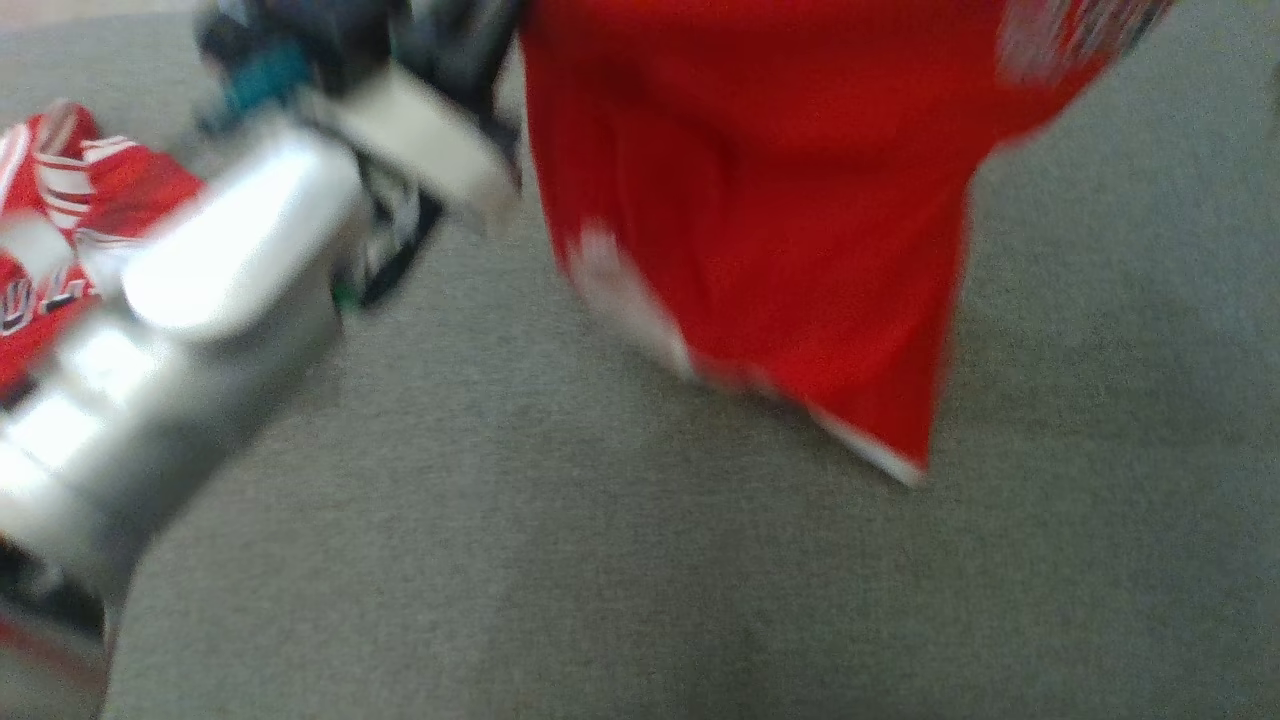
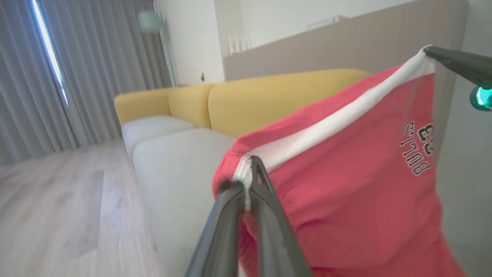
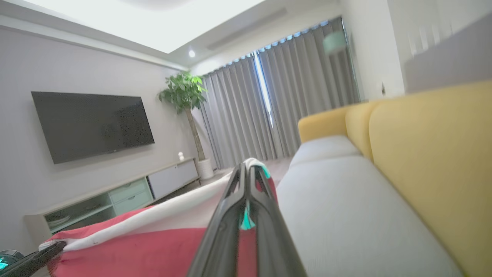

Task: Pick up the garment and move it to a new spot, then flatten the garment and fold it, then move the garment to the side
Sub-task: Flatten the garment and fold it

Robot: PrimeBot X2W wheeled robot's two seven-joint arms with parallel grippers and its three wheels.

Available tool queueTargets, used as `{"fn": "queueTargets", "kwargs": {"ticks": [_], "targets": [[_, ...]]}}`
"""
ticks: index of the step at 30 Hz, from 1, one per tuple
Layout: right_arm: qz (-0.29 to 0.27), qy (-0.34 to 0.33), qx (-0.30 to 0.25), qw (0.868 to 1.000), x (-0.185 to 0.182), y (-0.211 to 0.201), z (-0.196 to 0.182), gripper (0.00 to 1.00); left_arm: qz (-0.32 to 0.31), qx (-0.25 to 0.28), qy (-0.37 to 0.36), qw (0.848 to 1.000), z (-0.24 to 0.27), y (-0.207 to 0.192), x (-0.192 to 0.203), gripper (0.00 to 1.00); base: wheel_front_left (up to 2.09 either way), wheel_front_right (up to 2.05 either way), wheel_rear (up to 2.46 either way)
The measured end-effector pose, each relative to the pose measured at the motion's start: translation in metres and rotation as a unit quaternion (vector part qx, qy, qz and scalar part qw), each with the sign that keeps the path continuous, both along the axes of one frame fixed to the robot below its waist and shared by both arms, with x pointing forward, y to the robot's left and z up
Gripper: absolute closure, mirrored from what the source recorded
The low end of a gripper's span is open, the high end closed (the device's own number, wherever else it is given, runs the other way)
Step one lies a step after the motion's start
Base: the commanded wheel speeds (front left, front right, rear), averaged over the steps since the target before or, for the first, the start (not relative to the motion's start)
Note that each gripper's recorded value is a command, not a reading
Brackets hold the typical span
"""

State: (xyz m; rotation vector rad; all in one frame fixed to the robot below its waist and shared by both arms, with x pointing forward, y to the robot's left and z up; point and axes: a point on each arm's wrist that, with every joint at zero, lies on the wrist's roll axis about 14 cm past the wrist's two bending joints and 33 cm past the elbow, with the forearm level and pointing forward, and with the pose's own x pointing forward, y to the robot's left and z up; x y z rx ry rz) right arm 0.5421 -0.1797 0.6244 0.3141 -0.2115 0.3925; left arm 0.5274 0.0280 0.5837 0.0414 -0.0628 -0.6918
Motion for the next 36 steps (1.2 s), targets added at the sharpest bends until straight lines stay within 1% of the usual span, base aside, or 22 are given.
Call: {"fn": "queueTargets", "kwargs": {"ticks": [3,7,11,14,15,17,19,20,22,25,27,30,33,36], "targets": [[-0.010,-0.076,-0.013,0.997,0.019,-0.008,0.060,1.00,-0.005,-0.002,-0.064,0.998,0.043,-0.012,0.031,1.00,0.00,0.00,0.00],[-0.027,-0.134,-0.037,0.990,0.039,-0.015,0.106,1.00,0.002,0.005,-0.117,0.993,0.070,-0.022,0.065,1.00,0.00,0.00,0.00],[-0.039,-0.172,-0.049,0.983,0.052,-0.022,0.134,1.00,0.001,-0.014,-0.168,0.986,0.104,-0.036,0.081,1.00,0.00,0.00,0.00],[-0.036,-0.171,-0.054,0.983,0.056,-0.024,0.131,1.00,-0.002,-0.038,-0.170,0.985,0.107,-0.037,0.081,1.00,0.00,0.00,0.00],[-0.030,-0.165,-0.051,0.985,0.057,-0.022,0.125,1.00,-0.002,-0.042,-0.161,0.986,0.099,-0.035,0.081,1.00,0.00,0.00,0.00],[-0.018,-0.143,-0.051,0.988,0.057,-0.018,0.104,1.00,0.000,-0.038,-0.130,0.991,0.068,-0.029,0.078,1.00,0.00,0.00,0.00],[-0.011,-0.103,-0.053,0.993,0.055,-0.018,0.069,1.00,0.006,-0.042,-0.072,0.996,0.021,-0.022,0.069,1.00,0.00,0.00,0.00],[-0.009,-0.079,-0.056,0.995,0.053,-0.019,0.048,1.00,0.006,-0.040,-0.042,0.998,-0.004,-0.020,0.062,1.00,0.00,0.00,0.00],[-0.009,-0.031,-0.043,0.999,0.045,-0.023,0.009,1.00,0.000,-0.044,0.013,0.999,-0.046,-0.021,0.040,1.00,0.00,0.00,0.00],[-0.019,0.013,-0.028,0.999,0.025,-0.033,-0.027,1.00,-0.016,-0.052,0.063,0.997,-0.083,-0.030,0.005,1.00,0.00,0.00,0.00],[-0.032,0.034,-0.017,0.999,0.007,-0.043,-0.042,1.00,-0.031,-0.046,0.080,0.995,-0.099,-0.037,-0.022,1.00,0.00,0.00,0.00],[-0.054,0.076,-0.004,0.996,-0.028,-0.059,-0.070,1.00,-0.073,-0.009,0.108,0.991,-0.130,-0.051,-0.077,1.00,0.00,0.00,0.00],[-0.055,0.141,0.003,0.988,-0.077,-0.062,-0.109,1.00,-0.103,0.018,0.147,0.984,-0.161,-0.056,-0.134,1.00,0.00,0.00,0.00],[-0.058,0.199,0.017,0.978,-0.128,-0.064,-0.137,1.00,-0.116,0.034,0.183,0.976,-0.182,-0.053,-0.178,1.00,0.00,0.00,0.00]]}}
